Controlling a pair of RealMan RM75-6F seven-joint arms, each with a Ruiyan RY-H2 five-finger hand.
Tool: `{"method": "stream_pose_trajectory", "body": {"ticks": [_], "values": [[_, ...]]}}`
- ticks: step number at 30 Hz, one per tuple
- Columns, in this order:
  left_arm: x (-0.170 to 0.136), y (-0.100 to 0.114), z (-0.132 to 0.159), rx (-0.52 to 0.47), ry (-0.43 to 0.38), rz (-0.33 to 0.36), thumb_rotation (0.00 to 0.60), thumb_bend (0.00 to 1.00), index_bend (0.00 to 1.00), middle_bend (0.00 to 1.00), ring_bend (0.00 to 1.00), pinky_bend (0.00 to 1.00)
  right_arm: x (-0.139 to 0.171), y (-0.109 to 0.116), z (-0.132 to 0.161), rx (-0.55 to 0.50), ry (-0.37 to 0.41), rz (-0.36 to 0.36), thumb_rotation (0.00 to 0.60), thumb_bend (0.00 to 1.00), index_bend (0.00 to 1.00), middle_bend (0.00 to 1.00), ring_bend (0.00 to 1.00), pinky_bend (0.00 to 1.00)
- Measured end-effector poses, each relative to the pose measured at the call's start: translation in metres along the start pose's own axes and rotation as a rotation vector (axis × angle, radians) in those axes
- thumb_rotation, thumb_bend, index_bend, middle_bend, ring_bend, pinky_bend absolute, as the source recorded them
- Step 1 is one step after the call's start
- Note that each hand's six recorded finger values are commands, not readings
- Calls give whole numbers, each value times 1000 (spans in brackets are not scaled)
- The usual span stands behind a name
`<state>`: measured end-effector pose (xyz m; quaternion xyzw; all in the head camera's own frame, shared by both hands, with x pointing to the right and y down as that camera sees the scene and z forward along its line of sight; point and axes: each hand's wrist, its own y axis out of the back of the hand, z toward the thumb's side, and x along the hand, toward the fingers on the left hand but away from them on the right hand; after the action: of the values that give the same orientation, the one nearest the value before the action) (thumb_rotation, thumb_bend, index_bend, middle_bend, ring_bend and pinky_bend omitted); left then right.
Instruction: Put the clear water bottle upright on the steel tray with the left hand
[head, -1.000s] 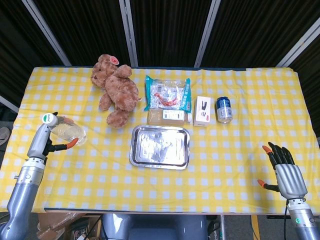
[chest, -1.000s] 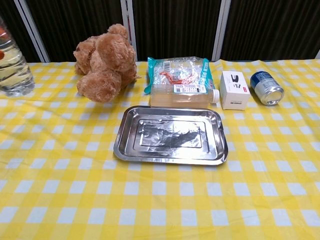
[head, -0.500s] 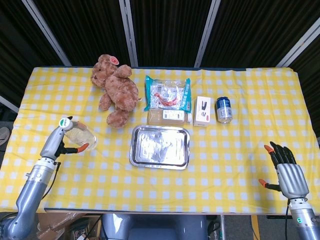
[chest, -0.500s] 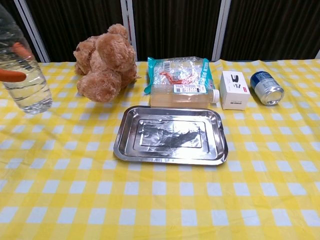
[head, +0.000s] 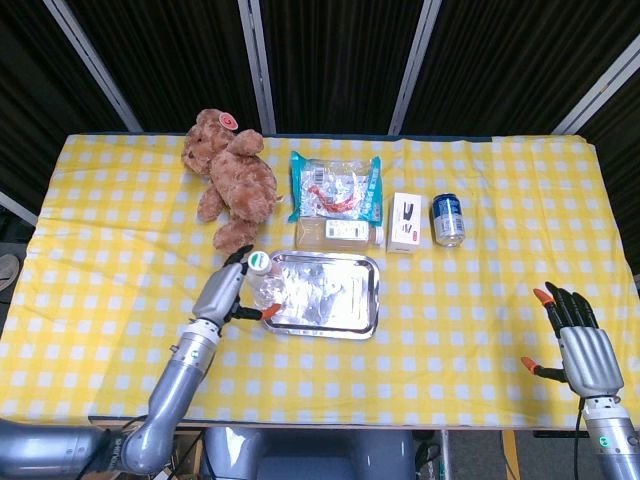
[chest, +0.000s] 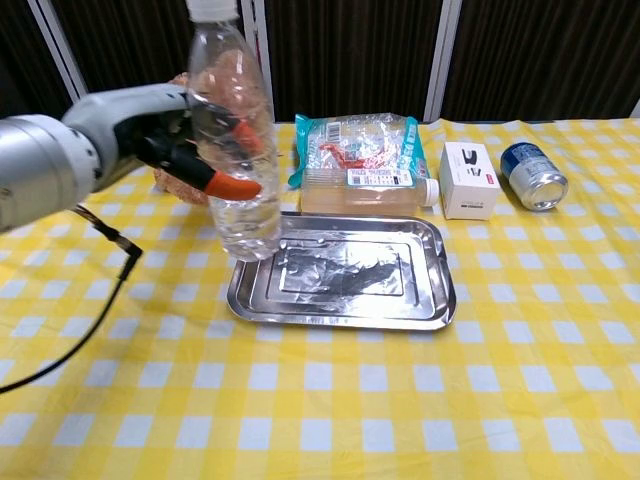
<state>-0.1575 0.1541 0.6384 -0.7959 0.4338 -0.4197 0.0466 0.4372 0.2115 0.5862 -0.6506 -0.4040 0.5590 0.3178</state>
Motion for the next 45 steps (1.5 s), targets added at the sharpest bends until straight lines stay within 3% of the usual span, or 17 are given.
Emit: {"method": "stream_pose_trajectory", "body": {"ticks": [5,16,30,32,35,39,45], "values": [[16,-28,9,27,22,16,600,389,534,515,55,18,0,3,-3,-8,-3,-5,600,49,106,0,0,0],[36,-36,11,89,28,110,600,392,535,514,55,18,0,0,-3,-1,-5,3,600,50,106,0,0,0],[48,-73,3,77,28,47,600,391,494,481,55,18,0,1,-5,-8,-7,0,600,49,105,0,0,0],[48,-74,3,70,26,45,600,377,449,438,48,18,0,1,-5,-8,-7,0,600,49,106,0,0,0],[47,-73,2,74,19,45,600,271,210,235,3,2,0,1,-5,-8,-7,2,600,49,110,0,0,0],[46,-76,0,90,14,17,600,158,39,78,0,0,0,1,-4,-8,-6,4,600,49,111,0,0,0],[41,-76,-2,117,-5,-30,600,119,0,0,0,0,0,1,-4,-7,-8,0,600,50,111,0,0,0]]}}
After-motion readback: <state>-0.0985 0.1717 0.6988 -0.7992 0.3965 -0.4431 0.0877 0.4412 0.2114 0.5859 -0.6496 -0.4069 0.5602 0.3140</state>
